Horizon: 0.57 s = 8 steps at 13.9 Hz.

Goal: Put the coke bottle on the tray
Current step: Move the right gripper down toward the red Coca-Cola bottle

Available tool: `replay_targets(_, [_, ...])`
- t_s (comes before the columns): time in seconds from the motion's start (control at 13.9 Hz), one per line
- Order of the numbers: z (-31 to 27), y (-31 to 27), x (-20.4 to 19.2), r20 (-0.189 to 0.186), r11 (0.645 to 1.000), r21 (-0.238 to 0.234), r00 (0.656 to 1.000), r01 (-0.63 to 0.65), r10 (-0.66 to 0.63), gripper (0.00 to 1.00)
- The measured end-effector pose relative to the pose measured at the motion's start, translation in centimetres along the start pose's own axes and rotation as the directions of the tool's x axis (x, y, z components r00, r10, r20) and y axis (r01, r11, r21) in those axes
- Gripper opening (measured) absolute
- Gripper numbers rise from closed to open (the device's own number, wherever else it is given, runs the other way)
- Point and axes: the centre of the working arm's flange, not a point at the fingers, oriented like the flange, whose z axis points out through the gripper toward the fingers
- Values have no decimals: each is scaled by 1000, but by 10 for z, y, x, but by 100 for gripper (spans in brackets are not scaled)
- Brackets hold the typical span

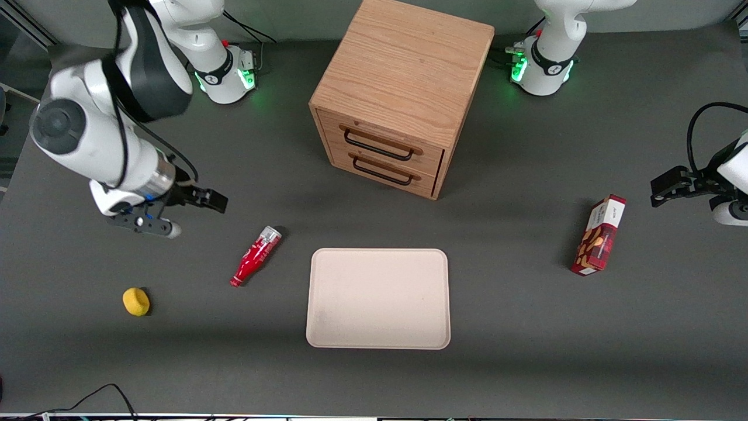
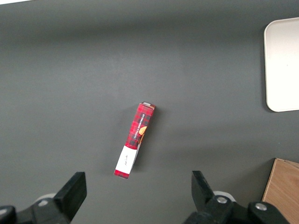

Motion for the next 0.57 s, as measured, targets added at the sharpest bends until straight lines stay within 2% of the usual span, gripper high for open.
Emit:
replay_targets(0.07, [21,-4,10,-1,999,6,999,-37,37,100])
replay_targets(0.29, [96,-14,30,-36,987,52,987,-154,156,100])
replay_targets(0.57, [176,-13,27,-51,972,81,973,-221,225,100])
